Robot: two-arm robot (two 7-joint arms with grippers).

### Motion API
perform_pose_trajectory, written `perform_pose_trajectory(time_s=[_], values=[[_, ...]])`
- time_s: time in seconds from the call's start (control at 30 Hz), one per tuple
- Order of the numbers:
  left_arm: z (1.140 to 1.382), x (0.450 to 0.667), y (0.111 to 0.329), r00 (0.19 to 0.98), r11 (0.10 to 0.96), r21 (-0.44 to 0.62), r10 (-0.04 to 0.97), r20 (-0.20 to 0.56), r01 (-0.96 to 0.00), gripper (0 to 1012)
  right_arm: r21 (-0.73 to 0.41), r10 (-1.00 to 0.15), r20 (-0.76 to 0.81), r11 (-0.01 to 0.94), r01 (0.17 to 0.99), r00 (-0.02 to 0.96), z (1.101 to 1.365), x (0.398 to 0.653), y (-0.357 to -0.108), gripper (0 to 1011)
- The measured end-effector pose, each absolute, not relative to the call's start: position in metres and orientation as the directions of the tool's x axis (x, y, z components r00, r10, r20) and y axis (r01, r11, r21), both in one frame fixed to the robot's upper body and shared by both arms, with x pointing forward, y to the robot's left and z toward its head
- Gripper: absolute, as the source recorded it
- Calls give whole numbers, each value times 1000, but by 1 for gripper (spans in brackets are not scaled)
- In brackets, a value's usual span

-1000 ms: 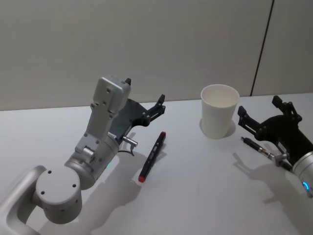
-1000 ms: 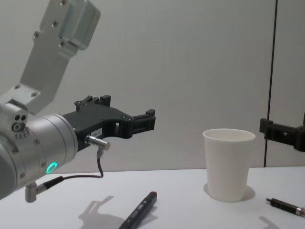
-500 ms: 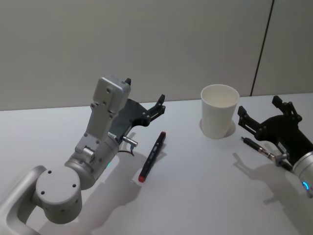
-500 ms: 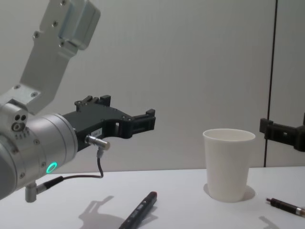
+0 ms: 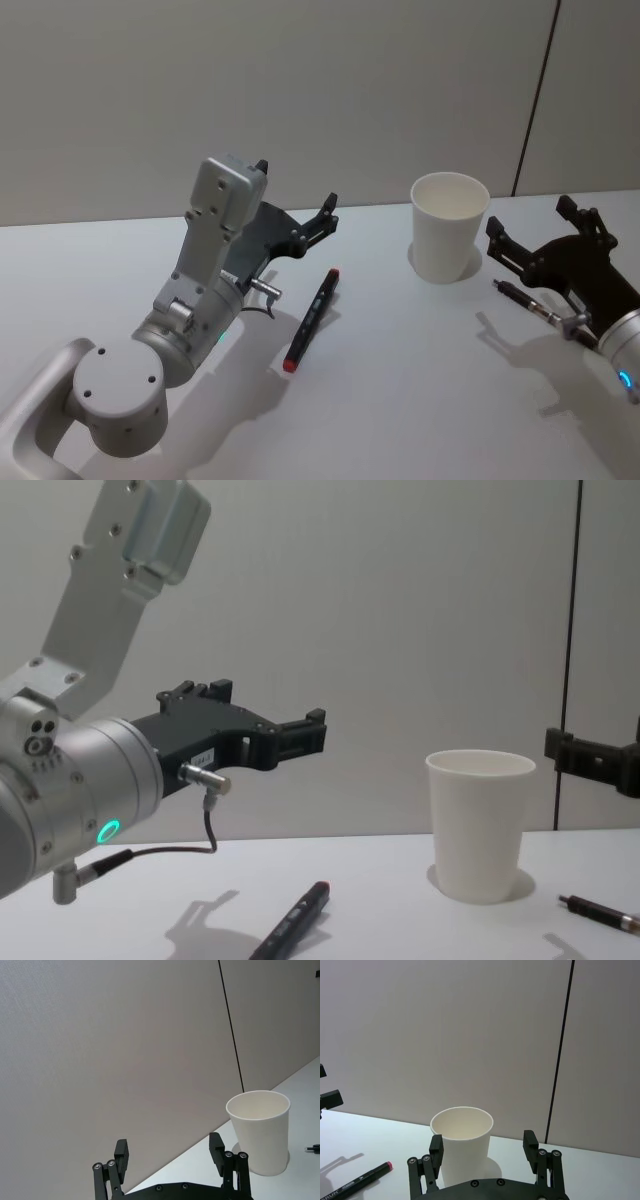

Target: Place the pen into the pen holder.

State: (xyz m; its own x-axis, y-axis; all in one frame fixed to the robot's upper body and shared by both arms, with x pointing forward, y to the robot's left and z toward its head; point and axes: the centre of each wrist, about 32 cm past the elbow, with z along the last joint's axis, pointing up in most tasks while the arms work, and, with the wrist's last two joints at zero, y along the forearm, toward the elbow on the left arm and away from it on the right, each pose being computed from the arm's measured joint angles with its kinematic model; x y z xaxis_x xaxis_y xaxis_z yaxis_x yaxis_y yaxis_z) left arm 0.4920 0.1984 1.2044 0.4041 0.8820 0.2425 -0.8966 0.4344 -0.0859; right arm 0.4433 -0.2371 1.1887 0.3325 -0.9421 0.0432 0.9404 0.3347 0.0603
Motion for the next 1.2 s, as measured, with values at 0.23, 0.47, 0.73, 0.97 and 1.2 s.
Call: perform_pose_trajectory(time_s=[0.23, 0.47, 0.73, 0.97, 1.2], values=[[1204, 492, 198, 404, 434, -86, 882, 242, -897, 1003, 61, -943, 48, 332, 941, 330, 1190, 443, -240, 1001], [1204, 492, 198, 404, 434, -86, 882, 243, -897, 1003, 57, -949, 56, 314, 948, 311, 1195, 439, -249, 1002], [1204, 492, 198, 404, 434, -86, 882, 242, -897, 1003, 39, -960, 69, 276, 960, 273, 1202, 429, -265, 1001], [1204, 492, 198, 404, 434, -86, 882, 242, -897, 1003, 12, -966, 82, 247, 969, 245, 1206, 422, -275, 1002], [1204, 492, 198, 404, 434, -86, 882, 242, -897, 1002, -32, -969, 103, 222, 975, 224, 1209, 420, -280, 1002]])
